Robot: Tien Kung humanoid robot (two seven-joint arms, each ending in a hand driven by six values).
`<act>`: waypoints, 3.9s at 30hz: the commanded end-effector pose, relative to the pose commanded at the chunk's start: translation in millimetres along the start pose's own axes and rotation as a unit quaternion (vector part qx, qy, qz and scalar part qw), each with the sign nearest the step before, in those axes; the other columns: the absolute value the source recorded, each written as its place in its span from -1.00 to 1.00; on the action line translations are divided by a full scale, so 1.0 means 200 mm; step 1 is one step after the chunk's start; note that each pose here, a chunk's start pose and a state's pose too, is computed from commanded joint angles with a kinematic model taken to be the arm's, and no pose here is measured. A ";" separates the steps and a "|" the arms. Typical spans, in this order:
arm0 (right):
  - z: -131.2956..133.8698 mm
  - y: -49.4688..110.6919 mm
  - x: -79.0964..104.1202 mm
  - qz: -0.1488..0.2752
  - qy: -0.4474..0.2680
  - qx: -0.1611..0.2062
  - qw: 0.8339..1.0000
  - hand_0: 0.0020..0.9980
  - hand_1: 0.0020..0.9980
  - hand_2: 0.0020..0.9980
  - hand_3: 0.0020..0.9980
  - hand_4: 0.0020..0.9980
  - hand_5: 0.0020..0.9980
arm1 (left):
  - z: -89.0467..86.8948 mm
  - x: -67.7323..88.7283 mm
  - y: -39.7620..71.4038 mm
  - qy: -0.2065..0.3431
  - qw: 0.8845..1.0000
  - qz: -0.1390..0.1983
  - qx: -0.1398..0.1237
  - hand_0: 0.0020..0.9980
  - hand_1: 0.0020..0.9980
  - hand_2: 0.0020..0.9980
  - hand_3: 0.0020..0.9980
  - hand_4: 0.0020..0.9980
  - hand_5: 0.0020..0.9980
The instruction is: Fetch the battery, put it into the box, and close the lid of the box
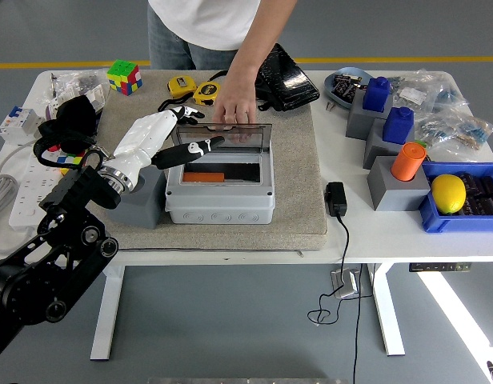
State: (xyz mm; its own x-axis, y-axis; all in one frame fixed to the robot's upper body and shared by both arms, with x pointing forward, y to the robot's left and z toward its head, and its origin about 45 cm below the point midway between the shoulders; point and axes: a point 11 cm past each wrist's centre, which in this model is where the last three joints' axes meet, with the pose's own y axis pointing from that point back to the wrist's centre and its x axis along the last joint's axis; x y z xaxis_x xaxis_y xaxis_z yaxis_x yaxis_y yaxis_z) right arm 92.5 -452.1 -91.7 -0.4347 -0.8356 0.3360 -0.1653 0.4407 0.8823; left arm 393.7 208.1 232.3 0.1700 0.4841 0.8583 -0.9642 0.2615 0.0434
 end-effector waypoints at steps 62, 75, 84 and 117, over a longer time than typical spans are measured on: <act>0.01 0.00 -0.03 -0.003 0.001 -0.004 1.000 0.64 0.54 0.51 0.59 1.00 1.00 | -0.35 0.50 0.30 0.393 0.858 0.315 -0.098 1.00 1.00 1.00 1.00 1.00 1.00; 0.05 0.00 -0.04 -0.004 0.006 -0.010 1.000 0.64 0.55 0.52 0.59 1.00 1.00 | -0.50 0.43 0.41 0.566 0.752 0.325 -0.092 1.00 1.00 1.00 0.98 1.00 1.00; 0.08 0.01 -0.07 -0.010 0.005 -0.014 1.000 0.64 0.55 0.52 0.59 1.00 1.00 | -0.51 0.41 0.43 0.594 0.734 0.315 -0.096 0.89 0.98 0.93 0.90 1.00 1.00; 0.06 0.01 -0.10 -0.012 -0.011 -0.011 1.000 0.64 0.55 0.52 0.59 1.00 1.00 | -0.54 0.44 0.42 0.538 0.789 0.291 -0.050 0.73 0.80 0.74 0.74 1.00 1.00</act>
State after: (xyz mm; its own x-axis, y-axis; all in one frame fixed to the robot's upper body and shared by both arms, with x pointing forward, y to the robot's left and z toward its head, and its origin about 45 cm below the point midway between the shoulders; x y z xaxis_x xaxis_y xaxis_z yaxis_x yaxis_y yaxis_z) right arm 90.5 -430.2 -100.3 -0.4503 -0.8385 0.3069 -0.1563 0.4124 0.8975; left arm 349.8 362.2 255.9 -0.1698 0.9613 -0.2171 -0.9306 -0.2289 -0.2856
